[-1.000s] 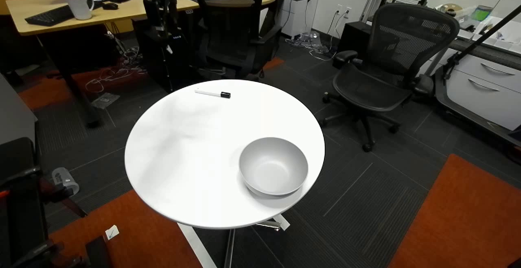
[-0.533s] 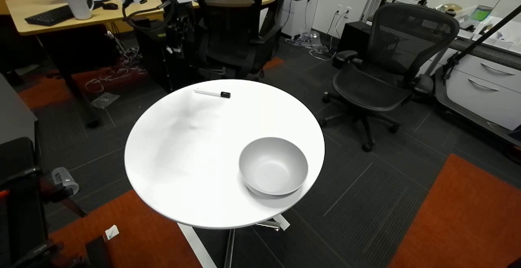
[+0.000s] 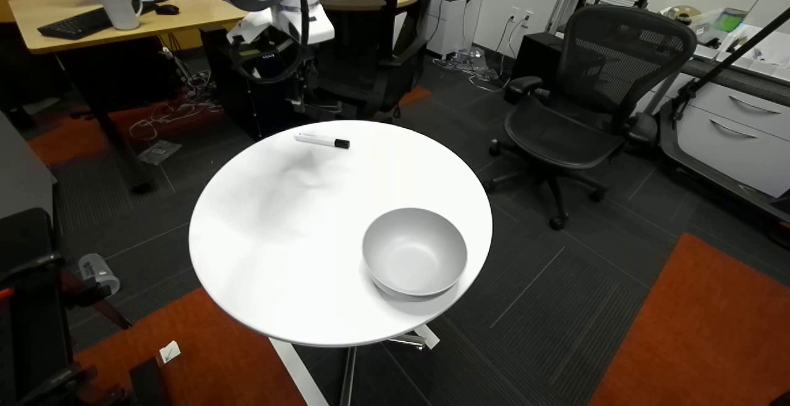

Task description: Put the black marker inside the grey bowl

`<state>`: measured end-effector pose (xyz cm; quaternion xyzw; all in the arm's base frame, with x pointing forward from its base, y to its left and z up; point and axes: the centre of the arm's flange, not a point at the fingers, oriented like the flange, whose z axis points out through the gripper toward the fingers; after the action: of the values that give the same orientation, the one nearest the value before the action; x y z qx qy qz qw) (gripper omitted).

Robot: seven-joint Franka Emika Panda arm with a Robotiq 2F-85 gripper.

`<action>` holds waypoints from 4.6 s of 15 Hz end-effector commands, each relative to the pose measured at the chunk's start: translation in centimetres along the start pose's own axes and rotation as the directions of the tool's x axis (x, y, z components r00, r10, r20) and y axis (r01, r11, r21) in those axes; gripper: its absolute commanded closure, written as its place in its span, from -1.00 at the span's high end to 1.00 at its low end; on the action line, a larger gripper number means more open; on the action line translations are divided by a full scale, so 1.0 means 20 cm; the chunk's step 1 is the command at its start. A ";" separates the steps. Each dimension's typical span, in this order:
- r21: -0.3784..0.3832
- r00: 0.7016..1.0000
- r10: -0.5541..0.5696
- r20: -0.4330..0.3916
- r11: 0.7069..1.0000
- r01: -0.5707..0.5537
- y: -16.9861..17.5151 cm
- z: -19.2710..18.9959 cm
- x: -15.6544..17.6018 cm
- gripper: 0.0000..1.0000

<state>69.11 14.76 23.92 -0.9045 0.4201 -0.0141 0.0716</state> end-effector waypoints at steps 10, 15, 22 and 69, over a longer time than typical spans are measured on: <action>-0.088 0.998 0.051 0.035 0.995 -0.048 -0.12 0.42 0.20 1.00; -0.115 0.997 0.051 0.058 0.992 -0.044 -0.14 0.49 0.22 1.00; -0.147 0.996 0.061 0.070 0.988 -0.051 -0.14 0.56 0.23 0.45; 0.041 0.758 0.651 -0.050 0.759 -0.649 1.52 -0.52 1.15 -0.90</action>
<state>59.02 -22.33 29.67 -0.7171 0.6944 -0.0173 0.0570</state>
